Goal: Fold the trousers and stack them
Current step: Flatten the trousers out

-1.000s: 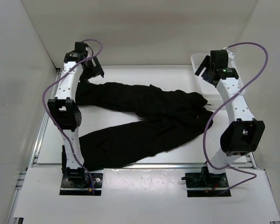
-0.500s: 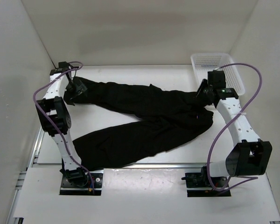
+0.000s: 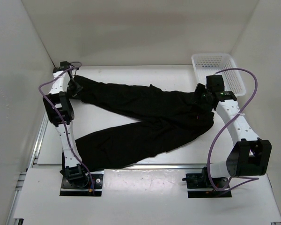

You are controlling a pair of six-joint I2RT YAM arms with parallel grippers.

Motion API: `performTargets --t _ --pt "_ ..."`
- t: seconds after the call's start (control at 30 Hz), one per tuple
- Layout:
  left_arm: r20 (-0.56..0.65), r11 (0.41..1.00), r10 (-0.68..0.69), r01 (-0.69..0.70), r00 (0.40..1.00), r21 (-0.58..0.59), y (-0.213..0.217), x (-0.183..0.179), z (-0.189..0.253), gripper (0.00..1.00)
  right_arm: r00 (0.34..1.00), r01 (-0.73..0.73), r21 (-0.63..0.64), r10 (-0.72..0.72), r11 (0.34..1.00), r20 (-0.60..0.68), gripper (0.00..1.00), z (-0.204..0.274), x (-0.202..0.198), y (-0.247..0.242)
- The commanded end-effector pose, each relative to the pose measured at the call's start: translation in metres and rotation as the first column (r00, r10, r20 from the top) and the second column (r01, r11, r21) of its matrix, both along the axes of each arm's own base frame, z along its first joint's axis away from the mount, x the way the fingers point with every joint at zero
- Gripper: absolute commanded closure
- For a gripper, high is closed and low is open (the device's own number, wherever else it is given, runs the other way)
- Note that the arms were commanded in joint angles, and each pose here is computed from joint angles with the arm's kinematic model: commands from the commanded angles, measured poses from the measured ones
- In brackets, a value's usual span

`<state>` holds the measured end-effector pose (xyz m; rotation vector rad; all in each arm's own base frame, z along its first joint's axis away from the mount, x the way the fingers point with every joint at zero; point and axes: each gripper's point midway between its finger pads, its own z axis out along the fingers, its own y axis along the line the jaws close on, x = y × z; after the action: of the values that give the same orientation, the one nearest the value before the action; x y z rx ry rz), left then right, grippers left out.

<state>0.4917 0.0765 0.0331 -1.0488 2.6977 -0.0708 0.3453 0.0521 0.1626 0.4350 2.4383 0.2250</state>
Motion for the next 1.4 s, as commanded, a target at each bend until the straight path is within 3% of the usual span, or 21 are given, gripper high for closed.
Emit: performTargets --t 0.0,0.13,0.17,0.2,0.27,0.3,0.4,0.43,0.47,0.5,0.57,0.63,0.7,0.9,0.97,1.17,1.37 --pt "0.178 0.991 0.021 -0.043 0.984 0.123 0.024 0.025 0.084 0.9 0.995 -0.004 -0.017 0.006 1.0 0.095 0.3 0.033 0.01 -0.005" --pt "0.302 0.974 0.022 -0.088 0.953 0.208 0.044 0.034 0.142 0.9 0.993 0.007 -0.014 -0.005 1.0 0.12 0.31 0.045 0.012 -0.008" --pt "0.315 0.978 0.015 -0.079 0.949 0.192 0.04 0.034 0.147 0.83 0.993 0.007 -0.014 -0.005 1.0 0.12 0.31 0.045 0.012 -0.008" --pt "0.328 0.98 0.006 -0.07 0.945 0.185 0.043 0.035 0.152 0.48 0.993 0.007 -0.014 -0.005 1.0 0.121 0.31 0.048 0.012 -0.008" --pt "0.304 0.987 -0.001 -0.049 0.953 0.156 0.036 0.029 0.148 0.11 0.993 0.0 -0.007 0.001 1.0 0.121 0.28 0.048 0.012 -0.006" --pt "0.269 0.99 -0.002 -0.037 0.963 0.139 0.032 0.02 0.14 0.01 0.994 -0.001 -0.007 0.001 1.0 0.112 0.26 0.044 0.01 -0.007" --pt "0.237 0.992 -0.004 -0.025 0.972 0.12 0.023 -0.007 0.145 0.03 0.996 -0.002 0.007 0.001 1.0 0.089 0.21 0.034 0.0 -0.005" --pt "0.155 0.995 -0.015 -0.001 0.988 0.103 0.01 -0.029 0.119 0.16 0.997 -0.016 0.021 0.014 1.0 0.076 0.21 0.03 -0.002 -0.001" --pt "0.236 0.993 -0.019 -0.01 0.972 0.12 0.009 -0.036 0.145 0.23 0.996 -0.016 0.033 0.013 0.999 0.087 0.27 0.033 -0.006 -0.003" --pt "0.167 0.995 -0.034 0.018 0.985 0.097 -0.005 -0.061 0.121 0.31 0.998 -0.017 0.049 0.014 0.999 0.063 0.34 0.024 -0.013 0.0" --pt "0.218 0.997 -0.055 0.04 0.974 0.072 -0.027 -0.086 0.14 0.46 0.999 -0.021 0.091 0.016 0.996 0.052 0.61 0.019 -0.023 0.001" --pt "0.172 0.996 -0.086 0.084 0.981 0.015 -0.049 -0.121 0.117 0.44 1.0 -0.019 0.135 0.016 0.991 0.022 0.65 0.007 -0.033 0.002" --pt "0.184 0.995 -0.098 0.101 0.978 -0.008 -0.063 -0.147 0.119 0.36 0.999 -0.025 0.184 0.02 0.983 0.026 0.58 0.006 -0.041 0.007" --pt "0.024 0.988 -0.136 0.137 0.99 -0.071 -0.092 -0.225 0.066 0.22 0.998 -0.064 0.219 0.061 0.974 0.016 0.25 -0.002 -0.066 0.016" --pt "-0.027 0.989 -0.122 0.119 0.992 -0.091 -0.102 -0.239 0.049 0.18 0.997 -0.072 0.212 0.069 0.975 0.022 0.19 0.0 -0.07 0.015" --pt "-0.087 0.994 -0.102 0.098 0.991 -0.046 -0.115 -0.23 0.022 0.25 0.997 -0.079 0.183 0.073 0.98 0.038 0.13 0.011 -0.079 0.011" --pt "-0.246 0.999 -0.039 0.043 0.969 0.01 -0.114 -0.242 -0.026 0.31 0.997 -0.06 0.157 0.052 0.986 0.056 0.12 0.019 -0.083 0.005"
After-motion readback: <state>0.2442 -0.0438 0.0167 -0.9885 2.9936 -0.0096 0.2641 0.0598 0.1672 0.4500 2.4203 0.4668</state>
